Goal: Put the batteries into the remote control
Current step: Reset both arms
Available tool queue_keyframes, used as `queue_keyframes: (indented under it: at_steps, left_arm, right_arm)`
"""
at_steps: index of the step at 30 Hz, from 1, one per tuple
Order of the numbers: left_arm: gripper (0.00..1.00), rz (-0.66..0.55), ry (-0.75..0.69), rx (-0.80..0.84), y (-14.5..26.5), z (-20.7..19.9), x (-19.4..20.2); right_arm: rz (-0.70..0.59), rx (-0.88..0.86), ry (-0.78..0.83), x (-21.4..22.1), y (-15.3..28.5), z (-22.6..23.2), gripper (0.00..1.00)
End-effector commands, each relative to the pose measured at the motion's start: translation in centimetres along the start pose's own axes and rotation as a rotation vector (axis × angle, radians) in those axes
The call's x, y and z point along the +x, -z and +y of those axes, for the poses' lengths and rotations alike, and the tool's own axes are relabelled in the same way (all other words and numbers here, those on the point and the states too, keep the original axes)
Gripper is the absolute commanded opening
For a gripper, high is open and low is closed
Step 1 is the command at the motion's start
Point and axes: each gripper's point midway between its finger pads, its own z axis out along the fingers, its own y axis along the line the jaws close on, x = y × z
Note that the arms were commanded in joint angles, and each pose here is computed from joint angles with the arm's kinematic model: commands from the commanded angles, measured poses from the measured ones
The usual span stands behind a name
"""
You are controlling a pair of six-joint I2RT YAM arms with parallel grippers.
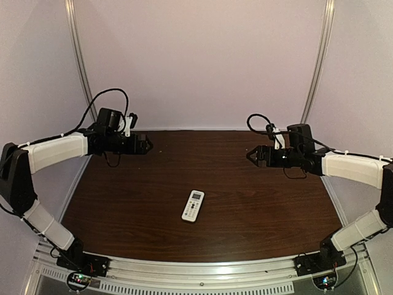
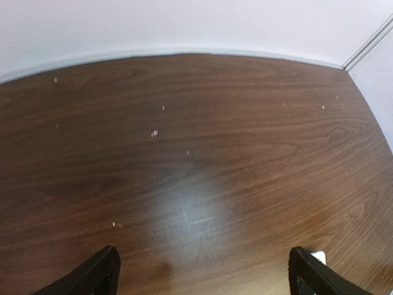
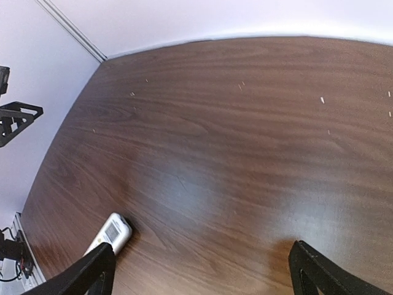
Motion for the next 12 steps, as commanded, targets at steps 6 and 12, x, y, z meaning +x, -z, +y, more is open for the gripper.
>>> queue_keyframes:
  at_steps: [6,12]
  left_arm:
    - [0.98,0.125,0.085,-0.047,-1.8,2.5,7.5]
    - [0.97,0.120,0.087,-0.016,-1.8,2.1,7.8]
  right_arm:
    - [-0.019,0.077,-0.083,4.9,0.2,-3.4,1.00]
    - [-0.030,0.076,-0.086,5.0,0.6,-3.4,1.00]
